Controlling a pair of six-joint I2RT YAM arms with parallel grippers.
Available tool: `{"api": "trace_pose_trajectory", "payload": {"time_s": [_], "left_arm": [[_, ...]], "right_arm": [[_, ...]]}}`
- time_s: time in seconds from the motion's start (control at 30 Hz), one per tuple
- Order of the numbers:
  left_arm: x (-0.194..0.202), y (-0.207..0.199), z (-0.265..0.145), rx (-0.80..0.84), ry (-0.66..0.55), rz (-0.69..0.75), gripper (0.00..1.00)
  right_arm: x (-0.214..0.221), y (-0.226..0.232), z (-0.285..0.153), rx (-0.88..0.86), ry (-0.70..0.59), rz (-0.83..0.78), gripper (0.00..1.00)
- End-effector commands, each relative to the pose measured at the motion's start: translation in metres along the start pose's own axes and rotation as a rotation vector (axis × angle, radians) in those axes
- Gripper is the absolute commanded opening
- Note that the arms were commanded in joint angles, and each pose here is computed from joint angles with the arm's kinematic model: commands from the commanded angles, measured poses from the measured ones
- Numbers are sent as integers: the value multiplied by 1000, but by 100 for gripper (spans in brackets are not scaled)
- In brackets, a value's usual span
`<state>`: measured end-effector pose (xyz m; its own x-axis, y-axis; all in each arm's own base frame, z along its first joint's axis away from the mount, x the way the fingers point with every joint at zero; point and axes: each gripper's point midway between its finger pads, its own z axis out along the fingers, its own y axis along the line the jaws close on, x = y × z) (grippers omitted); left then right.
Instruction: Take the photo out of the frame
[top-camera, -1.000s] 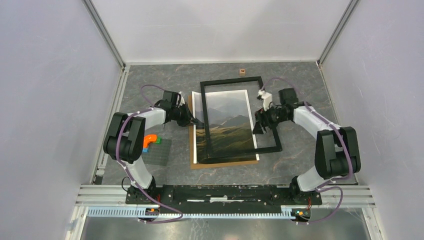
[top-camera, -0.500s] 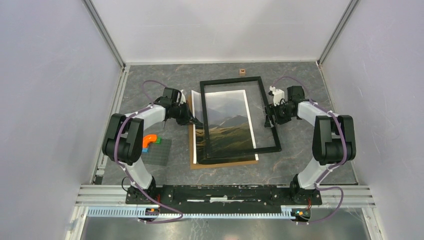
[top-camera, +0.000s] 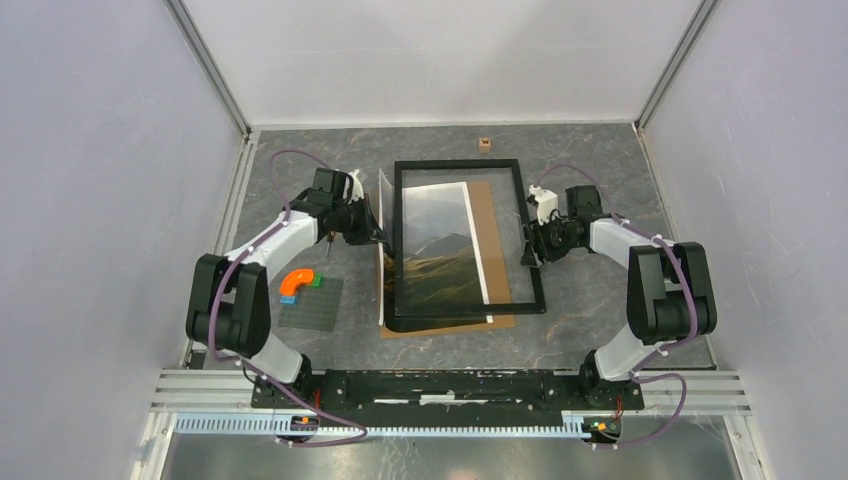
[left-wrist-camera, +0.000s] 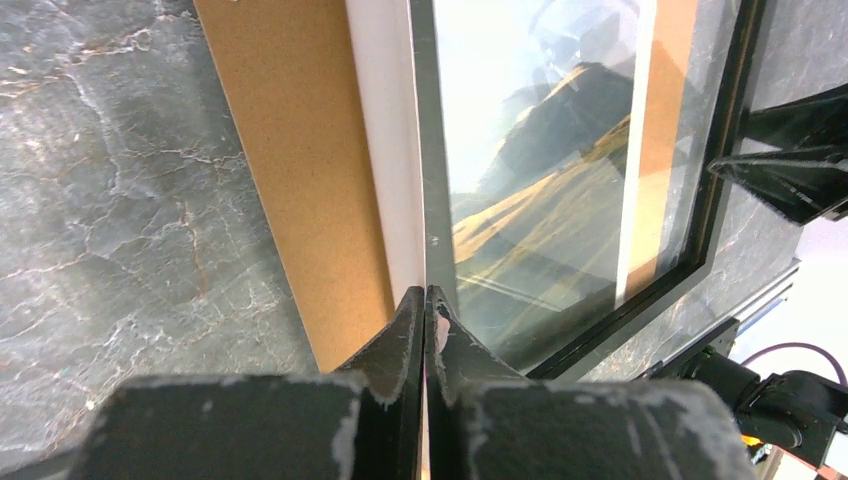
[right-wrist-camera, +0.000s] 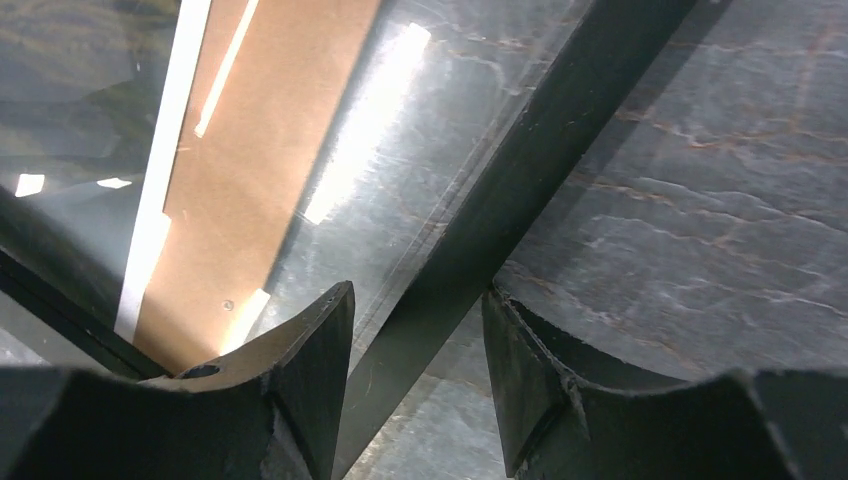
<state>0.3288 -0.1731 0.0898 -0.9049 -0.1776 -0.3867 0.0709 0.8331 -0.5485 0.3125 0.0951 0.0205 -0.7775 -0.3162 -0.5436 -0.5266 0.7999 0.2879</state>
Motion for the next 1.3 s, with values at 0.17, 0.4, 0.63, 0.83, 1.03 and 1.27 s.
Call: {"api": "trace_pose_trajectory", "payload": {"time_s": [0.17, 0.4, 0.63, 0.83, 1.03, 1.27], "left_arm": [[-47, -10, -66, -36, -155, 69, 2], [-101, -46, -131, -42, -338, 181, 2], [-121, -104, -167, 128, -378, 307, 2], [-115, -163, -174, 300, -347, 396, 2], [-103, -231, -174, 498, -306, 425, 2], [-123, -247, -151, 634, -246, 197, 2]], "right_arm": [[53, 41, 11, -122, 114, 80, 55], [63, 62, 14, -168, 135, 64, 57], [68, 67, 10, -173, 145, 40, 64], [50, 71, 1, -214, 98, 47, 71], [30, 63, -13, -213, 34, 59, 74], [22, 35, -28, -157, 7, 97, 75]]}}
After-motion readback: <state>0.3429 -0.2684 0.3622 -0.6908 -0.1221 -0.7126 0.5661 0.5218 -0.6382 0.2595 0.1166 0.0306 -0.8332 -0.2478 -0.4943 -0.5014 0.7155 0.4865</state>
